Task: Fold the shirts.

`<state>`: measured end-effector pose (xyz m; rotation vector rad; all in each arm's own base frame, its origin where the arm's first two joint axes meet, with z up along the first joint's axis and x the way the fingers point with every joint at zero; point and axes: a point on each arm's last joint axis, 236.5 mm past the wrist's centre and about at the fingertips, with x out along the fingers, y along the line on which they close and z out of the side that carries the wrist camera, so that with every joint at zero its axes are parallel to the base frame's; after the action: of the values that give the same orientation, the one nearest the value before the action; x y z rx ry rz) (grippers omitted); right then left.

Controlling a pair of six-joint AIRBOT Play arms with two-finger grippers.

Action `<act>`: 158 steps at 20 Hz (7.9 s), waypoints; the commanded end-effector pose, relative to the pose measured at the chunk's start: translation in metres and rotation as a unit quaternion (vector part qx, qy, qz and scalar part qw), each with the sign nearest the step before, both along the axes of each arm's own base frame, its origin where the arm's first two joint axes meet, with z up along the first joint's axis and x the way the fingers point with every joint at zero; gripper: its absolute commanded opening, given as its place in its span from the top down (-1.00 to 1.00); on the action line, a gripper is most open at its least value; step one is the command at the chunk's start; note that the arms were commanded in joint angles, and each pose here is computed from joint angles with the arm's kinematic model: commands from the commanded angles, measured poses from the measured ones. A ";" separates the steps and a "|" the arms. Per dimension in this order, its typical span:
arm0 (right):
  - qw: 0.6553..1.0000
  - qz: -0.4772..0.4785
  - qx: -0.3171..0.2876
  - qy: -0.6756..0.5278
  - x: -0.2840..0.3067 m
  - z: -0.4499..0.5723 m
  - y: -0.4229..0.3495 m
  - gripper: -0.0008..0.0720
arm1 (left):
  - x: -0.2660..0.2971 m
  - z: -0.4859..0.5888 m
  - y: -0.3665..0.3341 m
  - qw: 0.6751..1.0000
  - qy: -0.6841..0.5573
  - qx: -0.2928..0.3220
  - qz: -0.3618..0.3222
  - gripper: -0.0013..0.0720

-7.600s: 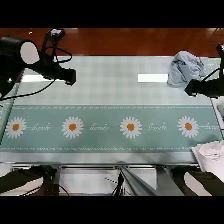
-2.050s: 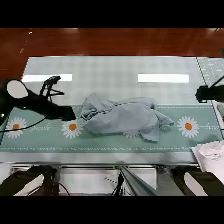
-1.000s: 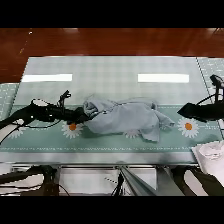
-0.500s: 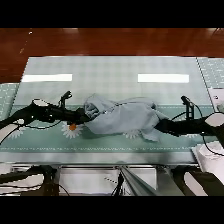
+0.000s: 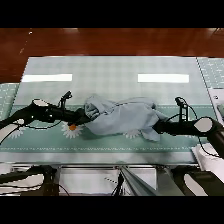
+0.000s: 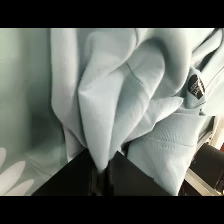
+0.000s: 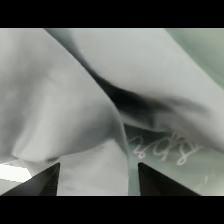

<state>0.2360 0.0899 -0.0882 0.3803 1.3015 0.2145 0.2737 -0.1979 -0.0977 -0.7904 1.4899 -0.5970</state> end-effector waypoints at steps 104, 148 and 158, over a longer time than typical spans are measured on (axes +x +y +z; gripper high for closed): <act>0.988 -0.101 0.116 -0.030 0.067 0.018 0.015 0.92 | 0.136 0.169 -0.017 0.974 -0.171 -0.035 -0.147 0.88; 0.964 -0.184 0.186 0.048 -0.014 0.003 0.027 -0.48 | 0.094 0.103 -0.054 0.965 -0.083 0.031 -0.245 0.88; 0.957 -0.208 0.187 0.074 -0.008 -0.026 0.094 0.73 | 0.100 0.103 -0.052 0.966 -0.093 0.033 -0.237 0.88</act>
<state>0.2186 0.1681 -0.1108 0.9580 1.3240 0.0933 0.3693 -0.2512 0.0058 -0.3036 1.5347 -0.9568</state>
